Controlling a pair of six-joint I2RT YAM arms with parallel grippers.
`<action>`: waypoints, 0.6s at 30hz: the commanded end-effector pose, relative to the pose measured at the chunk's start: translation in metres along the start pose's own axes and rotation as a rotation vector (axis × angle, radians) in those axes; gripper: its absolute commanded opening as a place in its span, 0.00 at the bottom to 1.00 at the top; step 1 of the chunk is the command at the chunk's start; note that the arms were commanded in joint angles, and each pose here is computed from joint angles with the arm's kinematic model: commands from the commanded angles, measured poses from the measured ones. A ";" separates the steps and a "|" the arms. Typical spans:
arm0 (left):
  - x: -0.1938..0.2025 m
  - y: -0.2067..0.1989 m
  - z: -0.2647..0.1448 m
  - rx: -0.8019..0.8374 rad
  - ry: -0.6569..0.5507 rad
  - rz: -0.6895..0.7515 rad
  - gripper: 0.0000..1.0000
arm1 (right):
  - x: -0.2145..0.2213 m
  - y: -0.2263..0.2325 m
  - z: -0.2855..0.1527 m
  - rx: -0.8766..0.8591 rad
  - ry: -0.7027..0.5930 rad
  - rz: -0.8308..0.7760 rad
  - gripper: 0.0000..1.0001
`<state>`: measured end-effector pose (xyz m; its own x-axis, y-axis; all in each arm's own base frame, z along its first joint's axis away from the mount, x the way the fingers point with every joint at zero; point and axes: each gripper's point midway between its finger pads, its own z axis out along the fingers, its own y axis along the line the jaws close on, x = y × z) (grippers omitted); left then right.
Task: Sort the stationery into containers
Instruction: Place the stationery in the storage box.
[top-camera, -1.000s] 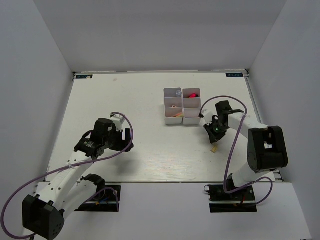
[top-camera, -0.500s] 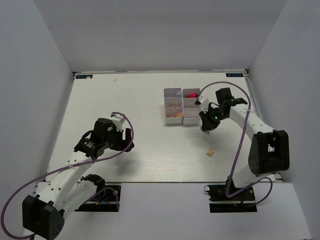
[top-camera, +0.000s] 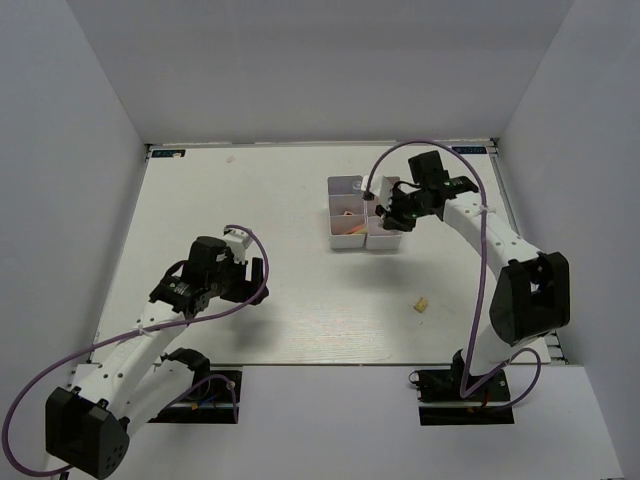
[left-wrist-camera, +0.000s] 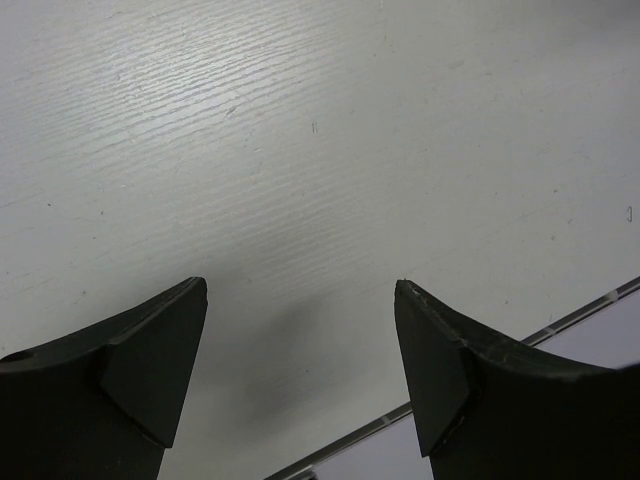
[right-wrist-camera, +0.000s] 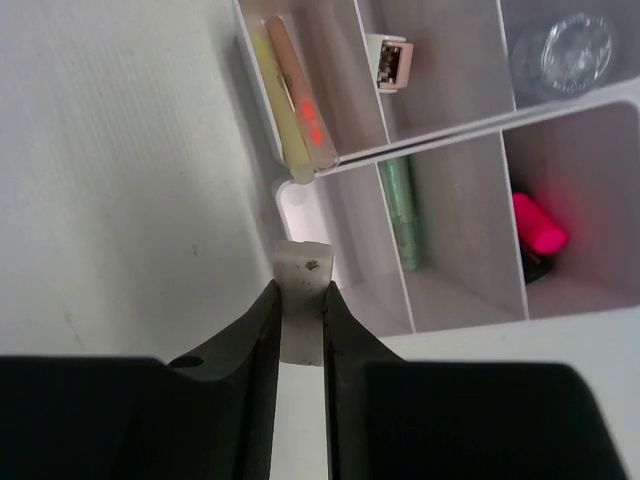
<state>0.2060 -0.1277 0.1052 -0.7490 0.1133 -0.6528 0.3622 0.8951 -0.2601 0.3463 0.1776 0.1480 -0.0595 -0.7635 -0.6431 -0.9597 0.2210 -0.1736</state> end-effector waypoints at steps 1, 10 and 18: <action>0.002 0.000 0.001 0.009 -0.002 0.010 0.86 | -0.011 -0.021 0.008 0.073 0.002 -0.204 0.00; 0.001 -0.001 0.001 0.016 -0.001 0.018 0.86 | 0.006 -0.038 0.030 0.128 0.114 -0.372 0.00; 0.002 0.000 0.001 0.014 0.003 0.021 0.86 | 0.009 -0.038 0.037 0.130 0.128 -0.361 0.58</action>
<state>0.2046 -0.1265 0.1014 -0.7519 0.1246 -0.6474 0.3674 0.8945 -0.2546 0.3826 0.1803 0.1091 0.2008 -0.8797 -0.4310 -0.9105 -0.0052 -0.4135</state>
